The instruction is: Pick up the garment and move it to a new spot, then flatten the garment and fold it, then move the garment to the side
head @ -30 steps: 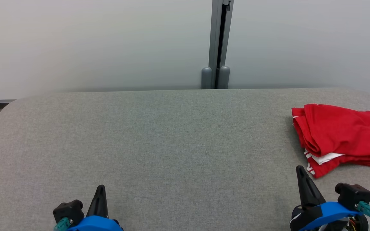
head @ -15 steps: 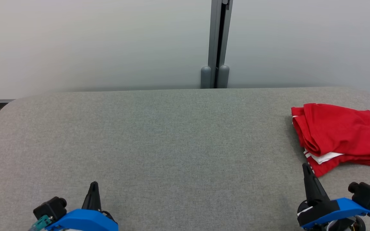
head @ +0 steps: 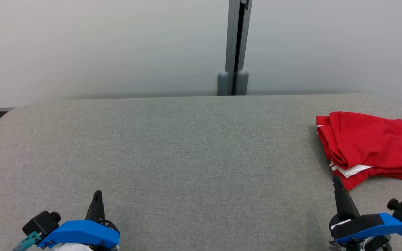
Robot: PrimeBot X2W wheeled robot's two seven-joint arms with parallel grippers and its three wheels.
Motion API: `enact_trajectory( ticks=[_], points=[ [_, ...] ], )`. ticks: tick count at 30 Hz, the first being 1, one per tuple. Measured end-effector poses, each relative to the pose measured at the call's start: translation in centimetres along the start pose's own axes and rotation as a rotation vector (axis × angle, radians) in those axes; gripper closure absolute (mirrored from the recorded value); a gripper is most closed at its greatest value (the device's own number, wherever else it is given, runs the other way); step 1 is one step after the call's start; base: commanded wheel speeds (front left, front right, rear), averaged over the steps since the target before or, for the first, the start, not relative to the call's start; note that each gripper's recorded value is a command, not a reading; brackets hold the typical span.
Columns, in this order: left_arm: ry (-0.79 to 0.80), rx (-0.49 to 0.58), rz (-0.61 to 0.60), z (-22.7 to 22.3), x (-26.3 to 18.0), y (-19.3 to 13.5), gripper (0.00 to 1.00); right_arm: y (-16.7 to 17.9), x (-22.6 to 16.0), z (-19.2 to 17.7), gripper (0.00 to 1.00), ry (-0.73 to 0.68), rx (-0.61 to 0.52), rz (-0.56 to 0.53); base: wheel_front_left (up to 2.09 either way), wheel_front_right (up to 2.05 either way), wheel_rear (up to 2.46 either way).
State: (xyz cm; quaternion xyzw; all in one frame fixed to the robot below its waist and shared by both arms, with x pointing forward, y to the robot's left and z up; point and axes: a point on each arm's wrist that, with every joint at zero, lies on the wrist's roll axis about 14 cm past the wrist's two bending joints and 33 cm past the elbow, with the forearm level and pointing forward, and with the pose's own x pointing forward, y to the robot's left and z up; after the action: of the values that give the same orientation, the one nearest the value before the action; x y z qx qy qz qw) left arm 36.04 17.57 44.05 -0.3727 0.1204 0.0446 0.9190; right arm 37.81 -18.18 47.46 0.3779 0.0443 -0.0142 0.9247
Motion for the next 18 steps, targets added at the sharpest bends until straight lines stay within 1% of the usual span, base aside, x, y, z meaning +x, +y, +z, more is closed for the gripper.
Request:
enact_trajectory(
  ticks=[2, 18],
  points=[
    [0.001, -0.039, -0.006, 0.2, 0.1, -0.1, 1.00, 0.0, 0.0, 0.1, 1.00, -0.001, 0.041, -0.002, 0.00, 0.00, 0.00],
    [-0.012, -0.239, -0.033, 1.3, 0.4, -0.7, 1.00, -0.1, 0.1, 0.8, 1.00, -0.011, 0.231, -0.007, 0.00, 0.00, 0.00]
  ],
)
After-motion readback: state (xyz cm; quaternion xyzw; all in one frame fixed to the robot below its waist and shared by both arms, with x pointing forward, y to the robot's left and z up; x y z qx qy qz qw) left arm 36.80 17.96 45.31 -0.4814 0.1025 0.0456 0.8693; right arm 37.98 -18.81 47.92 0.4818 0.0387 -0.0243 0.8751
